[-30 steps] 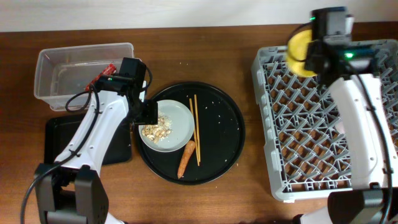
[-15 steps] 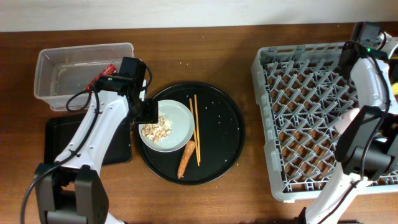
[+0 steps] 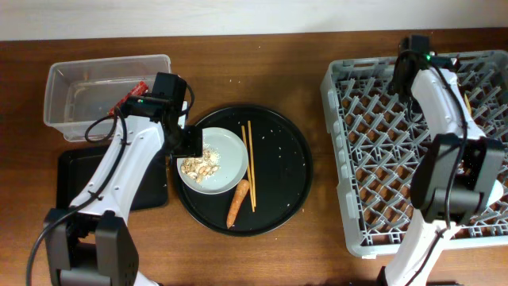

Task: Sort waste into correct bins and load items into the dishwasher rack
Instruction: 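Place the yellow bowl in the back of the dish rack, then grasp one chopstick with the right gripper and place it in the rack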

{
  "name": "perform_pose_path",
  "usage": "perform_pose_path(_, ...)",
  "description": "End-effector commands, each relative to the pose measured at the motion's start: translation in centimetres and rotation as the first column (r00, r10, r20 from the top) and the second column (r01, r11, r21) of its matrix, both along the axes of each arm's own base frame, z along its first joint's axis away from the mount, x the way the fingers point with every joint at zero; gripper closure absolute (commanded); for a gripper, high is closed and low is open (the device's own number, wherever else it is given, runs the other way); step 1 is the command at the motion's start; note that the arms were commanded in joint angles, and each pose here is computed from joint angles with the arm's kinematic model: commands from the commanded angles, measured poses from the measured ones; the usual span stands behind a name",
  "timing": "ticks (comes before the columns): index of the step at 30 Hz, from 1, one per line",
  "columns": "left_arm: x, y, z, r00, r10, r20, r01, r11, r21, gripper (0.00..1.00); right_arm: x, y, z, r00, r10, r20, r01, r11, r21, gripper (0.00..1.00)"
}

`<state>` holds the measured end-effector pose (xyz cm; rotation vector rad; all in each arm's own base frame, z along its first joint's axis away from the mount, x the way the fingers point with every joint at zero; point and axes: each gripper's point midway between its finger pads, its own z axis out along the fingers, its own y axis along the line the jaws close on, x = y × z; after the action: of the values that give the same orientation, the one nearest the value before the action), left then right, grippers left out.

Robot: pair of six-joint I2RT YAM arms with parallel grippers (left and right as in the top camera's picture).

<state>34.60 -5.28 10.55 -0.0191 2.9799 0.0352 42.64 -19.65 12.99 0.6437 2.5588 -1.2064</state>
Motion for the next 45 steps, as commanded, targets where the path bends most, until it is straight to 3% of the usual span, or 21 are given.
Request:
perform_pose_path(1, 0.0, -0.1, 0.5, 1.000, -0.006, 0.015, 0.007, 1.000, -0.012, 0.01, 0.4, 3.0, 7.1, 0.964, 0.037, 0.262, -0.081, 0.984, 0.160, 0.25)
perform_pose_path(3, 0.0, -0.1, 0.5, 1.000, -0.006, 0.014, 0.007, 1.000, -0.012, 0.01, 0.4, 8.7, 10.1, 0.912, 0.140, 0.386, -0.289, 0.887, 0.361, 0.18)
perform_pose_path(6, -0.2, 0.0, 0.5, 1.000, -0.006, 0.007, 0.006, 1.000, -0.010, 0.01, -1.5, 20.0, 10.0, 0.866, 0.291, 0.406, -0.495, 0.607, 0.622, 0.17)
perform_pose_path(7, -0.3, 0.0, 0.5, 1.000, -0.006, 0.002, 0.006, 1.000, -0.008, 0.01, -2.3, 23.9, 9.0, 0.854, 0.355, 0.381, -0.519, 0.525, 0.675, 0.17)
perform_pose_path(11, -1.6, 1.7, 0.3, 0.997, 0.048, -0.057, -0.048, 0.999, 0.010, 0.01, -4.8, 35.5, 4.7, 0.762, 0.587, 0.275, -0.557, 0.376, 0.741, 0.17)
perform_pose_path(15, -2.2, 4.8, 0.2, 0.985, 0.144, -0.091, -0.143, 0.990, 0.012, 0.01, -6.2, 41.0, -1.1, 0.749, 0.644, 0.156, -0.485, 0.372, 0.791, 0.16)
perform_pose_path(21, -2.3, 5.0, 0.2, 0.984, 0.150, -0.093, -0.149, 0.989, 0.013, 0.01, -8.4, 43.6, -7.9, 0.718, 0.696, -0.007, -0.392, 0.412, 0.822, 0.17)
perform_pose_path(28, -2.3, 5.0, 0.2, 0.984, 0.150, -0.093, -0.149, 0.989, 0.013, 0.01, -9.6, 44.3, -10.3, 0.780, 0.620, -0.078, -0.304, 0.485, 0.820, 0.16)
perform_pose_path(33, -2.3, 5.0, 0.2, 0.984, 0.150, -0.094, -0.149, 0.989, 0.013, 0.01, -9.7, 44.1, -10.6, 0.800, 0.593, -0.086, -0.287, 0.505, 0.814, 0.17)
perform_pose_path(41, -2.3, 5.0, 0.2, 0.984, 0.150, -0.094, -0.149, 0.989, 0.013, 0.01, -11.0, 43.2, -14.9, 0.815, 0.571, -0.097, -0.267, 0.518, 0.813, 0.16)
perform_pose_path(42, -2.3, 5.0, 0.2, 0.984, 0.150, -0.094, -0.149, 0.989, 0.013, 0.01, -11.2, 43.1, -15.2, 0.814, 0.571, -0.102, -0.263, 0.520, 0.813, 0.19)
perform_pose_path(43, -2.3, 5.0, 0.2, 0.984, 0.150, -0.094, -0.149, 0.989, 0.013, 0.01, -11.3, 43.0, -15.3, 0.814, 0.571, -0.104, -0.262, 0.521, 0.812, 0.27)
perform_pose_path(44, -2.3, 5.0, 0.2, 0.984, 0.150, -0.094, -0.149, 0.989, 0.013, 0.01, -11.3, 43.0, -15.3, 0.814, 0.571, -0.104, -0.261, 0.521, 0.813, 0.50)
perform_pose_path(45, -2.3, 5.0, 0.2, 0.984, 0.150, -0.094, -0.149, 0.989, 0.013, 0.01, -11.3, 43.0, -15.2, 0.814, 0.571, -0.106, -0.260, 0.522, 0.813, 0.61)
